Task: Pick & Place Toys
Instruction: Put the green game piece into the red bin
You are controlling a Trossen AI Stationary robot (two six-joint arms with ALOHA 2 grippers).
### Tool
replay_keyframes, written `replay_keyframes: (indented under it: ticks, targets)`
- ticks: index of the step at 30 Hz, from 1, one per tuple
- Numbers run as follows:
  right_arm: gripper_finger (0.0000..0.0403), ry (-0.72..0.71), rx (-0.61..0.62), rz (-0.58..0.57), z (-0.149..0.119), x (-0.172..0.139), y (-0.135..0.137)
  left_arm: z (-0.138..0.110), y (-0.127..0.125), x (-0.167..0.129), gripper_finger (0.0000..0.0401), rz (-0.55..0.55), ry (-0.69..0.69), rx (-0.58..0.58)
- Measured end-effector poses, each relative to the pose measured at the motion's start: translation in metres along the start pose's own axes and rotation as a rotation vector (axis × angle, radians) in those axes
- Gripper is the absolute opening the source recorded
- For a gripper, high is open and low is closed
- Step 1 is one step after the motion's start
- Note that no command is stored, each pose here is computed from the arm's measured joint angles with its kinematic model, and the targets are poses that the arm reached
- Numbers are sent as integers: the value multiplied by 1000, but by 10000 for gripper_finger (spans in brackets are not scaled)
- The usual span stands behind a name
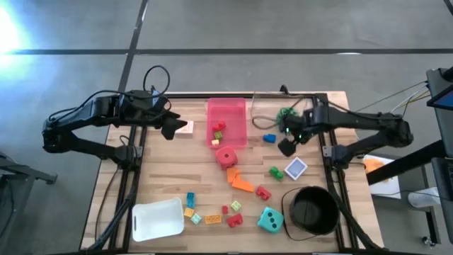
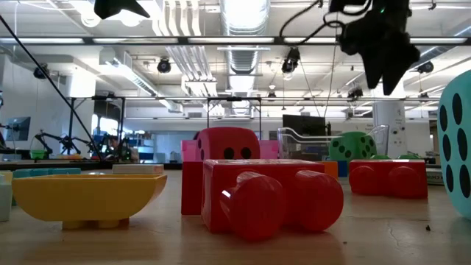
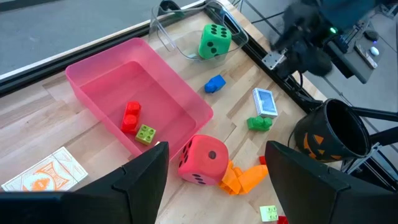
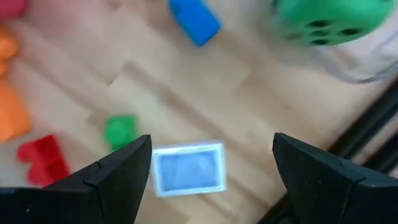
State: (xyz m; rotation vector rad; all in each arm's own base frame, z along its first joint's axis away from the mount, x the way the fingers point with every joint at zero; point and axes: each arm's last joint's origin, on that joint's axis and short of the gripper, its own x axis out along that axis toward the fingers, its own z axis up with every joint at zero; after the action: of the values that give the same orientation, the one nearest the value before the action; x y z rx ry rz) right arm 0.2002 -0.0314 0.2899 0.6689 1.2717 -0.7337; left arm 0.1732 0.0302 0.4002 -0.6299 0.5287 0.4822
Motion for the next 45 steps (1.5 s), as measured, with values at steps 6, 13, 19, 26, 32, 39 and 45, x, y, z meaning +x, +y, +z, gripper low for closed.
replay_keyframes:
  ticks: [6,13,19,26,32,39,45]
  targets:
    - [327,-40,-50,-18,-17,1,22,0,0,0,271,0,0,0]
    - [327,-109,-128,109,-24,11,52,0,0,0,271,0,0,0]
    - [327,-118,-263,63,-31,24,67,0,0,0,271,0,0,0]
    - [327,-42,-196,25,-37,40,70,0,0,0,271,0,1,0]
    - [327,-11,-146,29,-33,49,78,0,0,0,271,0,1,0]
    - [327,67,-152,174,-31,53,95,0,0,0,272,1,1,0]
    - [327,68,-184,214,-30,60,104,0,0,0,271,1,1,0]
